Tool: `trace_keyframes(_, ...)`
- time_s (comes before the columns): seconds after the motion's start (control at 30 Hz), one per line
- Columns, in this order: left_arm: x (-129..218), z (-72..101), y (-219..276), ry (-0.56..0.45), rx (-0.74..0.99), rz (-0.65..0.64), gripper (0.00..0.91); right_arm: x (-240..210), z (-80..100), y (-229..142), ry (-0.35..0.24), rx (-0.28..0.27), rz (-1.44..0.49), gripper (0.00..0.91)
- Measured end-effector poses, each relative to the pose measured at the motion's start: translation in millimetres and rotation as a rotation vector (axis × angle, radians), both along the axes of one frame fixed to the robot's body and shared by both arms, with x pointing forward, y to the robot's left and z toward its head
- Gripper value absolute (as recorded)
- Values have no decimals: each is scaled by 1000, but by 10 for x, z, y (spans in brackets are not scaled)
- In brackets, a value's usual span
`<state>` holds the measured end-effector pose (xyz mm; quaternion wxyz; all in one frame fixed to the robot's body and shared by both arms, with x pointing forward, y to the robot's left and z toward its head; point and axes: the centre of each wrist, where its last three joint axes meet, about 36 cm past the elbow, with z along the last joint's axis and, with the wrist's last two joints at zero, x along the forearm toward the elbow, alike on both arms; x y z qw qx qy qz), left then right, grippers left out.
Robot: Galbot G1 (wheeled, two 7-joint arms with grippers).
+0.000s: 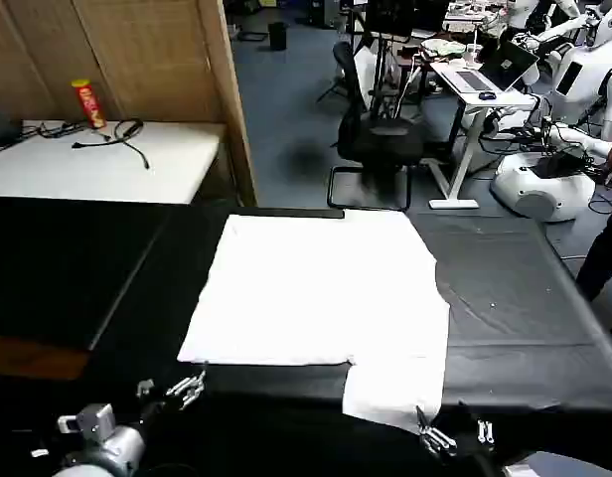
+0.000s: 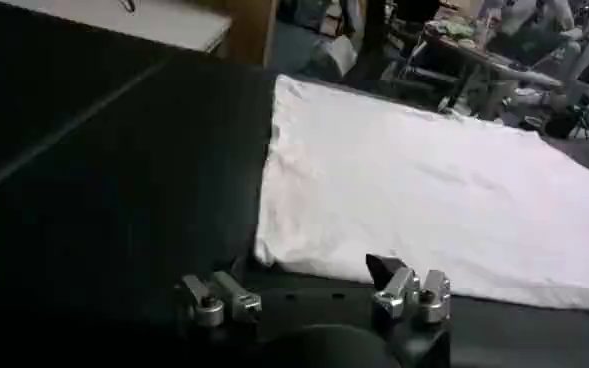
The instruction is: Fold and organize the clothes.
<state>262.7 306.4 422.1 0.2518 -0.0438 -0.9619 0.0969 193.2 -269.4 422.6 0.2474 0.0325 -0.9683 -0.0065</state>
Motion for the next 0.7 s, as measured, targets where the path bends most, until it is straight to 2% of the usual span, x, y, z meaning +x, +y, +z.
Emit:
trace_keyframes(0.23, 121, -17, 20, -25, 69, -4, 878, 92, -75, 14, 16, -4, -26, 878)
trace_keyframes(0.3, 165, -37, 23, -29, 80, -3, 878, 113, -110, 19, 21, -2, -31, 790)
trace_keyframes(0.33, 182, -51, 23, -30, 85, -3, 809, 120, -124, 26, 23, 0, -33, 780)
trace_keyframes(0.37, 198, -66, 23, -31, 88, -4, 624, 126, -138, 31, 24, 1, -35, 741)
trace_keyframes(0.4, 212, -90, 23, -28, 90, -4, 517, 133, -152, 38, 26, 3, -36, 702)
trace_keyframes(0.43, 222, -113, 22, -25, 91, -5, 224, 139, -162, 43, 28, 3, -38, 575)
trace_keyframes(0.47, 229, -135, 22, -21, 93, -5, 137, 145, -179, 48, 32, 4, -39, 527)
trace_keyframes(0.5, 233, -157, 19, -16, 95, -5, 68, 148, -192, 52, 33, 4, -39, 302)
trace_keyframes(0.57, 230, -193, 19, -6, 97, -5, 0, 152, -213, 54, 37, 4, -41, 107)
trace_keyframes(0.63, 228, -218, 17, -2, 101, -6, 0, 150, -227, 51, 44, 1, -41, 29)
trace_keyframes(0.7, 221, -230, 16, 1, 101, -7, 0, 147, -226, 56, 52, 0, -38, 0)
